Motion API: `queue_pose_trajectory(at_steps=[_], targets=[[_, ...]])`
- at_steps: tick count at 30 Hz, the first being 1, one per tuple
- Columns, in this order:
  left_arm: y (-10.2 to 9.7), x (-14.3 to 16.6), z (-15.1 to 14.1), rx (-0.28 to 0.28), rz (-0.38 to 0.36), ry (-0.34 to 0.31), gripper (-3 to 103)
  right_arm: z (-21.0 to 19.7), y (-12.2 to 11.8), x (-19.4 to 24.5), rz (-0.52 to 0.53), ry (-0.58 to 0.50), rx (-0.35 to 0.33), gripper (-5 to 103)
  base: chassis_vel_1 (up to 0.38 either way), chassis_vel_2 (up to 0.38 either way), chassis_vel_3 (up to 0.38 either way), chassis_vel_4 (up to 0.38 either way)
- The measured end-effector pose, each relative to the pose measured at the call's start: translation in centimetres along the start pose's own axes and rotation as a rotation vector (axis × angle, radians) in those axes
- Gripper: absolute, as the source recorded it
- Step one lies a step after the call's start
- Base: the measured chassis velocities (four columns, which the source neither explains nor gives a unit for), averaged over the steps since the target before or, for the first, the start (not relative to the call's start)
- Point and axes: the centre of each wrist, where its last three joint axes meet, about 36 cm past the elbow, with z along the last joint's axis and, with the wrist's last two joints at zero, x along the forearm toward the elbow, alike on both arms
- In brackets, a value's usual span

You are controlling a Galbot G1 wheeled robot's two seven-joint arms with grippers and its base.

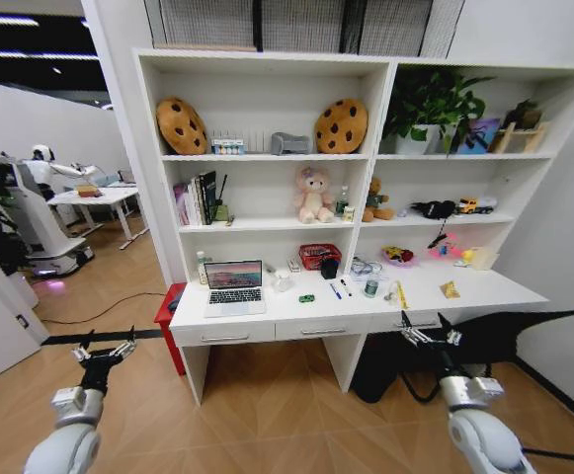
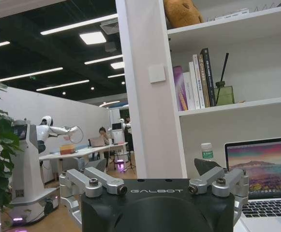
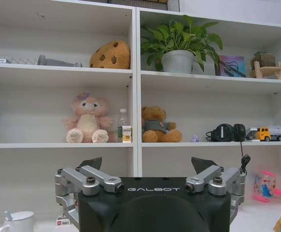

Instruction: Organize the objects on the table.

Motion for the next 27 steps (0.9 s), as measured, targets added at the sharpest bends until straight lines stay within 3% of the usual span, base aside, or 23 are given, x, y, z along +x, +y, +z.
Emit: queue_pose_trajectory(at_steps=[27], targets=[[-0.2,-0.9,-0.4,0.011,0.009,-0.008,99,1.1,-0.7,0.1,-0.013,-0.039,-0.014,100,0.0,0.0,0.0,0.0]])
